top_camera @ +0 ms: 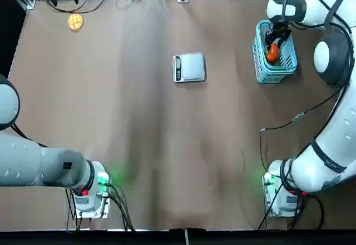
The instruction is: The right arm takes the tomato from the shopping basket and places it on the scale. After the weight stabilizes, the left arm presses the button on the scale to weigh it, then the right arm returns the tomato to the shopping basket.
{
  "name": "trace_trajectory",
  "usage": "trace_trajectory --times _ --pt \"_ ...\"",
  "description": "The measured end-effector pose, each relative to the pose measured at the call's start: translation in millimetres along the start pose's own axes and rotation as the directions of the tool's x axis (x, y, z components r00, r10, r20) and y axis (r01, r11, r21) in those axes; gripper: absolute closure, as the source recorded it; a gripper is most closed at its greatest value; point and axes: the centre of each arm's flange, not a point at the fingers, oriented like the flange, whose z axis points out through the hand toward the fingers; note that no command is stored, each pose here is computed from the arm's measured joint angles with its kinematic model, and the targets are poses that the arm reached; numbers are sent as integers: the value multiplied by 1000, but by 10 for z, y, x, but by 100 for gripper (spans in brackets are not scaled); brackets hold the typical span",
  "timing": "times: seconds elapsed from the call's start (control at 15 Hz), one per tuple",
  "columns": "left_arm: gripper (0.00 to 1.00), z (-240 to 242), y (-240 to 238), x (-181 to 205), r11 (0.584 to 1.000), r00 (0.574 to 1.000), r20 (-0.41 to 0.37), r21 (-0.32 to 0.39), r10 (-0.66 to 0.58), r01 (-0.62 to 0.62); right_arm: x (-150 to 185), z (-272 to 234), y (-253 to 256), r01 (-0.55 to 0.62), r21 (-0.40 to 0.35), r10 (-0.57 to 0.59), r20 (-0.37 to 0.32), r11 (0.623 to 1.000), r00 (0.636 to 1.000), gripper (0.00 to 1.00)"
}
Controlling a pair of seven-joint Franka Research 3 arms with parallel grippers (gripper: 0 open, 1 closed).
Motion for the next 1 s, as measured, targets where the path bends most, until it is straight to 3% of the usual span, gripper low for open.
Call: trace_trajectory --times 0.27,0.4,0.47,0.67,0.8,1.0 --pt "0 -4 17 -5 1000 1000 -1 0 -9 9 -9 15 -1 0 1 0 5 1000 1000 34" --pt "0 -9 37 -11 1000 1000 -2 1 -21 21 -8 15 -8 1 1 -1 5 1000 1000 20" --pt "0 -9 37 -12 1000 1000 -2 1 -22 22 -11 17 -15 3 1 -3 8 1000 1000 20" --pt "0 -10 38 -12 1000 1000 -2 1 -22 22 -24 -6 -33 5 4 -6 23 1000 1000 7" --pt "0 -13 40 -15 1000 1000 -3 1 -22 22 6 -217 -29 6 5 -5 -14 1000 1000 1" --pt "0 -16 51 -18 1000 1000 -3 1 -20 20 -27 -886 4 3 22 -2 -46 1000 999 0"
